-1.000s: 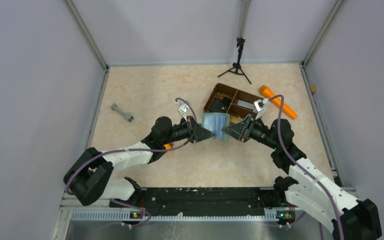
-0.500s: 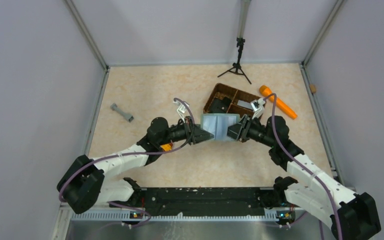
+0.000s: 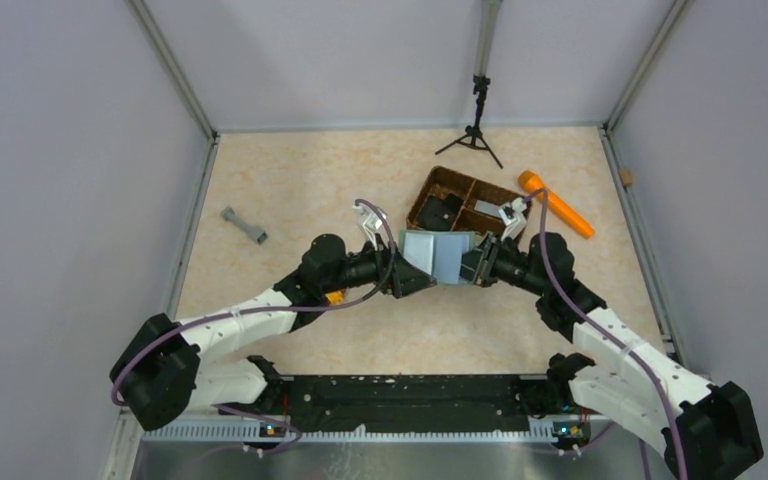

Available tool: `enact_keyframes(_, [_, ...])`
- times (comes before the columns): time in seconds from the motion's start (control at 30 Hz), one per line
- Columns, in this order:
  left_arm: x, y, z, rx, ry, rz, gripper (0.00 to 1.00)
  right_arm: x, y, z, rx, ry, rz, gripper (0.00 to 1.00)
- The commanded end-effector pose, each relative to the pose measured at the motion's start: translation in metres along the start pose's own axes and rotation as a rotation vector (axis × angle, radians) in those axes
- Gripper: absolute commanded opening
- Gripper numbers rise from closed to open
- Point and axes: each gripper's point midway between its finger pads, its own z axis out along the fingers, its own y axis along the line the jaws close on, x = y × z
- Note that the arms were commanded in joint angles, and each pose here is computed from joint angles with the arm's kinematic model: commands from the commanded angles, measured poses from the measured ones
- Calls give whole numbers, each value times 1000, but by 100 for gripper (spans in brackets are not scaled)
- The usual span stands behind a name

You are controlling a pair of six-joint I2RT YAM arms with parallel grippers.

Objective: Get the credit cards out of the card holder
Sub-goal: Remove the credit card from the card holder.

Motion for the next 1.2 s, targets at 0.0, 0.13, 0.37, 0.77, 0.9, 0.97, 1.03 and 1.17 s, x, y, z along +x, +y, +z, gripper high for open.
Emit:
enact_keyframes(0.0, [-23, -14, 11, -30, -39, 103, 86, -12, 25, 11, -33, -21, -55, 0])
enact_keyframes(0.13, [-22, -18, 23, -26, -20, 112, 91, -7, 14, 26, 130, -1, -123, 0])
enact_keyframes(0.37, [-14, -13, 30, -66, 20, 140, 92, 1, 12, 36, 163, 22, -94, 0])
enact_keyframes(0.77, [-5, 24, 29, -298, 93, 205, 82, -9, 29, 36, 112, 7, -115, 0])
enact_keyframes(0.9, [-3, 38, 30, -391, 117, 219, 79, -8, 31, 36, 101, 12, -116, 0])
enact_keyframes(0.97, [-5, 43, 31, -433, 111, 227, 76, -9, 30, 36, 109, 10, -120, 0])
enact_keyframes(1.03, [-2, 56, 26, -507, 134, 230, 71, -9, 30, 35, 114, 11, -123, 0])
enact_keyframes(1.17, [-7, 73, 15, -628, 112, 223, 44, -10, 27, 32, 132, 9, -131, 0])
